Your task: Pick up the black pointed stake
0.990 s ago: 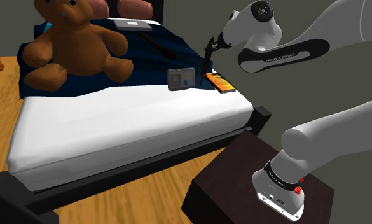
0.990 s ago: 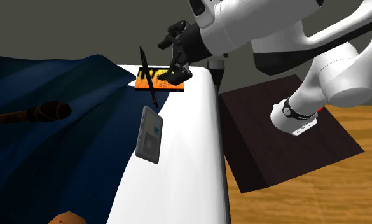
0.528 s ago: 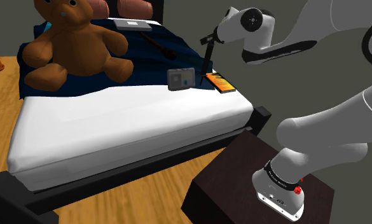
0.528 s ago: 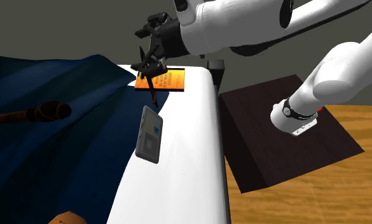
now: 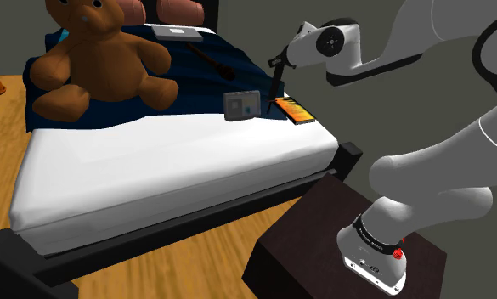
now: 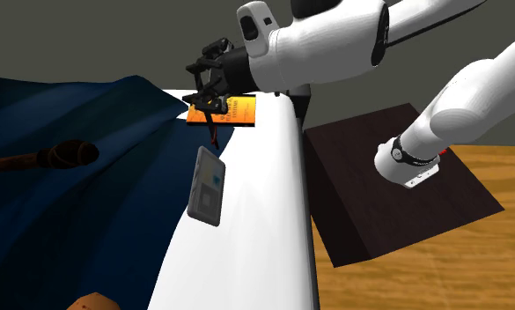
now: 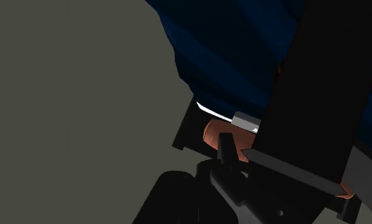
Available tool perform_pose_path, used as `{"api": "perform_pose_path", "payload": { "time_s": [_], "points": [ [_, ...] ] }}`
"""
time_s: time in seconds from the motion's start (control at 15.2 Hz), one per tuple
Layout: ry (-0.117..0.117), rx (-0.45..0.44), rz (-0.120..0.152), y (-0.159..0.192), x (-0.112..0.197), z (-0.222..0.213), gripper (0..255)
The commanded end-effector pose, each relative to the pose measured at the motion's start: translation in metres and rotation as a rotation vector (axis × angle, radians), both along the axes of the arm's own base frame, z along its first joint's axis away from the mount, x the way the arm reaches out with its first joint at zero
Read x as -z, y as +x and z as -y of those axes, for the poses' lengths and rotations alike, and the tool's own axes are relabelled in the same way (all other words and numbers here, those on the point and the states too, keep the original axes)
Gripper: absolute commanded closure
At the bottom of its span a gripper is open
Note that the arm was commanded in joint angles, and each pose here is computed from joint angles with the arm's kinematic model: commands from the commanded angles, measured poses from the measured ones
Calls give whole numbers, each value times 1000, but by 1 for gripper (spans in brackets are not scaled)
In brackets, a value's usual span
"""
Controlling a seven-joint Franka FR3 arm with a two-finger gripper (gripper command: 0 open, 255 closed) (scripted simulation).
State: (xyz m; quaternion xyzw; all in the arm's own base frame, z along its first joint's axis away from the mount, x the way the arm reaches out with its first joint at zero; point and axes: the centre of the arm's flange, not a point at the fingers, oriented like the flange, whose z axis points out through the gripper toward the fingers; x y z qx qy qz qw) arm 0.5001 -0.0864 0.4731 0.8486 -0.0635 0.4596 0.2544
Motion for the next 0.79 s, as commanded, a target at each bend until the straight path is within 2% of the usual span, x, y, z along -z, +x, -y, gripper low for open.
{"api": "perform_pose_path", "payload": {
  "time_s": [0.0, 0.53, 0.73],
  "points": [
    [0, 0, 0, 0, 1, 0, 255],
    [0, 0, 0, 0, 1, 0, 255],
    [0, 0, 0, 0, -15, 0, 255]
  ]
}}
